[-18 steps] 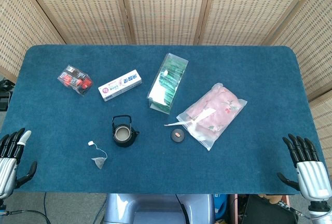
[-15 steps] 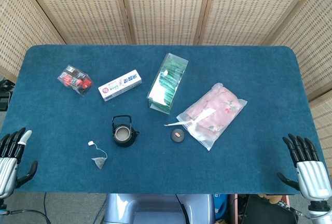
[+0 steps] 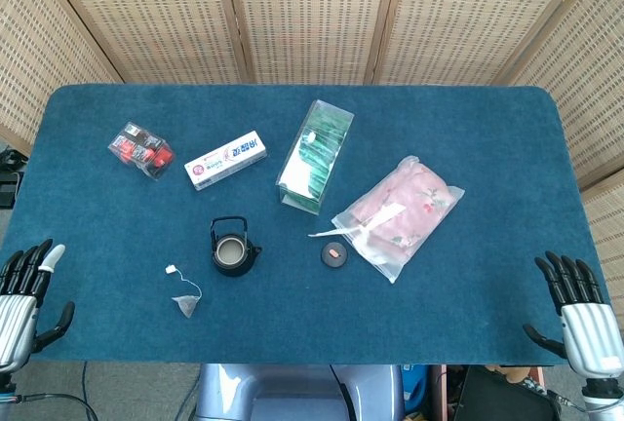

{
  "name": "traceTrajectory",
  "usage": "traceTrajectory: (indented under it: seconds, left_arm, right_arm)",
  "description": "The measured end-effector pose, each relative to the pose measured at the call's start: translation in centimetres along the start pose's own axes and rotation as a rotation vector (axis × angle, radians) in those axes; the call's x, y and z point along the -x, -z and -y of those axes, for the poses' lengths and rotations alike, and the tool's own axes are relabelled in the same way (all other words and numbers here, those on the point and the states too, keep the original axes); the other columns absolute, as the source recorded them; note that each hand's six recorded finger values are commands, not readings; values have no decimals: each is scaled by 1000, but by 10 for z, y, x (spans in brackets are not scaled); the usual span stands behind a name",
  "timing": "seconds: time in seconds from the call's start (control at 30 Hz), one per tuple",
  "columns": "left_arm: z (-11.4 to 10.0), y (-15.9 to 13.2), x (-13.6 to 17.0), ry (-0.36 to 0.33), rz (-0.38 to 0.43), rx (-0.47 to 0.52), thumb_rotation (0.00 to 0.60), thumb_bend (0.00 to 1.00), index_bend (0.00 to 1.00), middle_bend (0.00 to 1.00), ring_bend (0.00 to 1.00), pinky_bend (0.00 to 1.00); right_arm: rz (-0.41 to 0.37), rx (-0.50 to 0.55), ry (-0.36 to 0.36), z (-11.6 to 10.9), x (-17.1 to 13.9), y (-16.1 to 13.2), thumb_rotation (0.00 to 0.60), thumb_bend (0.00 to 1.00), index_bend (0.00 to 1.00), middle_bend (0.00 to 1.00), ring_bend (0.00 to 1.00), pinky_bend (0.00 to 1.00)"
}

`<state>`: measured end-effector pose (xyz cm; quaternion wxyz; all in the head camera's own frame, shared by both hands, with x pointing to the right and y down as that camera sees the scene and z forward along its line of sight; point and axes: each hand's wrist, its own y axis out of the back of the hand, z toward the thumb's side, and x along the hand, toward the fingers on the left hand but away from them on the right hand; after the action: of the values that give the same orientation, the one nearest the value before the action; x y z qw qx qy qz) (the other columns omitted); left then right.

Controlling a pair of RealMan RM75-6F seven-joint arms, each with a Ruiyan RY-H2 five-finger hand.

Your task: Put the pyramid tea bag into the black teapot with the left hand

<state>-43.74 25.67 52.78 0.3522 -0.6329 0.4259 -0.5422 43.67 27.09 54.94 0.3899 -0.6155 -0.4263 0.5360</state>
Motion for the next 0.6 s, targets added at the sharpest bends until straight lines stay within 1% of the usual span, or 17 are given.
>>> traceTrajectory:
  seconds: [0.17, 0.37, 0.6]
  left_arm:
    - [0, -1, -1, 0, 5, 0, 600, 445, 49, 0, 0, 0]
    - [3, 0, -4, 9, 2, -8, 600, 446, 93, 0, 0, 0]
    - [9, 1, -14, 37, 12, -42, 600, 444, 113, 2, 0, 0]
  right_arm:
    - [3, 1, 1, 0, 0, 1, 600, 71, 91, 137, 0, 84]
    - [6, 1, 1, 1, 0, 2, 600, 72, 91, 137, 0, 84]
    - [9, -2, -3, 2, 0, 3, 600, 71, 92, 137, 0, 84]
